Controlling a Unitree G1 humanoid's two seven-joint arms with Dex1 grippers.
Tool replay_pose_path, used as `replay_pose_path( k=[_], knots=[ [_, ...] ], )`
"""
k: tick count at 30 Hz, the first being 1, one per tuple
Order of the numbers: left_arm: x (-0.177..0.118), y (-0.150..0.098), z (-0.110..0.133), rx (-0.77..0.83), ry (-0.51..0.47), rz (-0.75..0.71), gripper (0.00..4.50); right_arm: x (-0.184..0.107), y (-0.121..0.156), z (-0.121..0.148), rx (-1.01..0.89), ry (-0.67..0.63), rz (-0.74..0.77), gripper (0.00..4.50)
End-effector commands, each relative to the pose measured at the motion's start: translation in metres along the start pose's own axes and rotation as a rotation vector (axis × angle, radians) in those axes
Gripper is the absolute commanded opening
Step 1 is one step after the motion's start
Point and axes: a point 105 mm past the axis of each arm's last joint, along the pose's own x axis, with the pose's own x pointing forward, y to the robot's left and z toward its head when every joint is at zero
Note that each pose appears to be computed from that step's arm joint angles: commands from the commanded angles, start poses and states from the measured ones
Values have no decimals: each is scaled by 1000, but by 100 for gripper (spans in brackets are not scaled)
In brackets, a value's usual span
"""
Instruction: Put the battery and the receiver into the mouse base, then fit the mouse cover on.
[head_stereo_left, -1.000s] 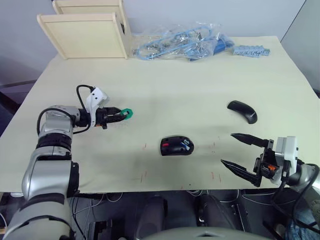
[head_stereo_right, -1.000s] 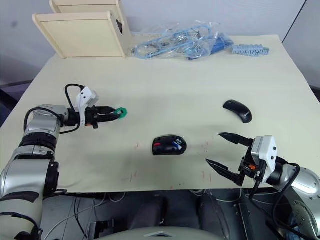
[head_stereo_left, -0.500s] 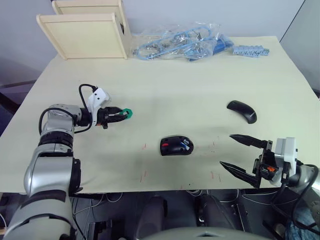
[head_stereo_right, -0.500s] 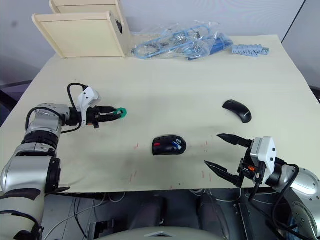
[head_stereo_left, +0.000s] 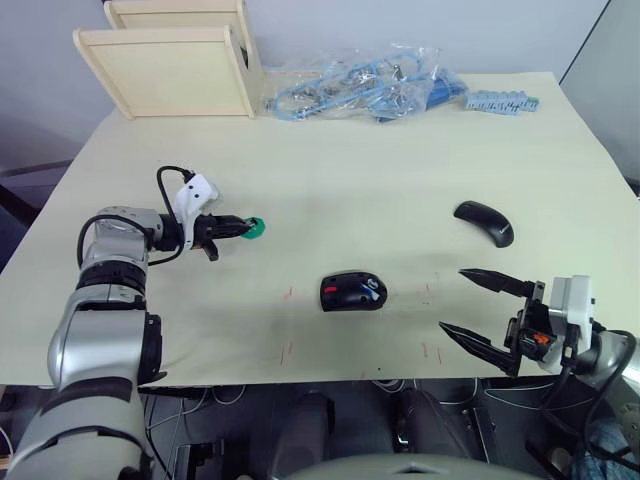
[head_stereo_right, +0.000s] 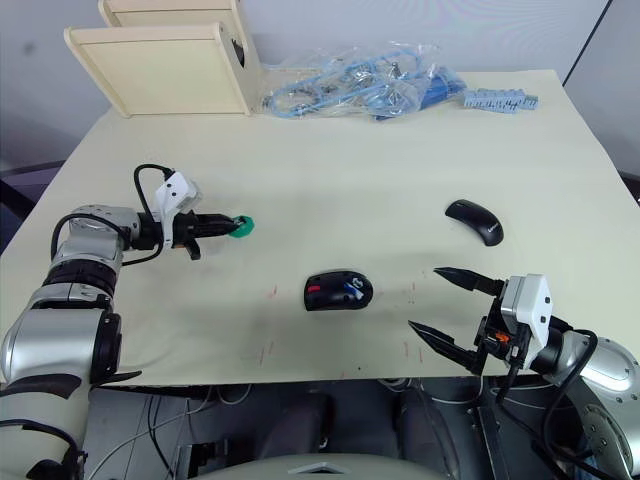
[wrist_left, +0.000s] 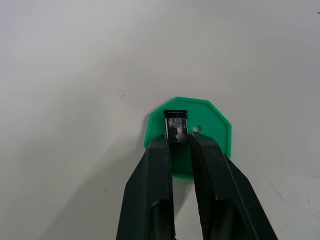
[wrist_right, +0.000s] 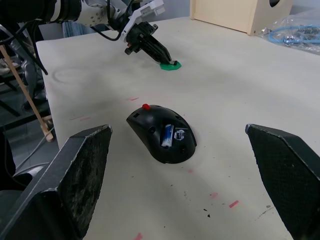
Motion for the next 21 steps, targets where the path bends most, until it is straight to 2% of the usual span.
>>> replay_pose_path(
  k=[1, 9, 13, 21],
  knots=[
    [-4, 3, 5, 13, -18, 7, 5, 3, 6, 9, -37, -30, 21, 450],
    [-18, 3, 17, 38, -66, -39, 5, 6, 7, 10, -29, -30, 26, 450],
    [-31, -5, 28, 69, -106, -116, 5, 10, 6, 13, -28, -34, 41, 450],
    [-41, -39, 53, 173, -157, -246, 5, 28, 1, 11, 23, -15, 58, 450]
  ],
)
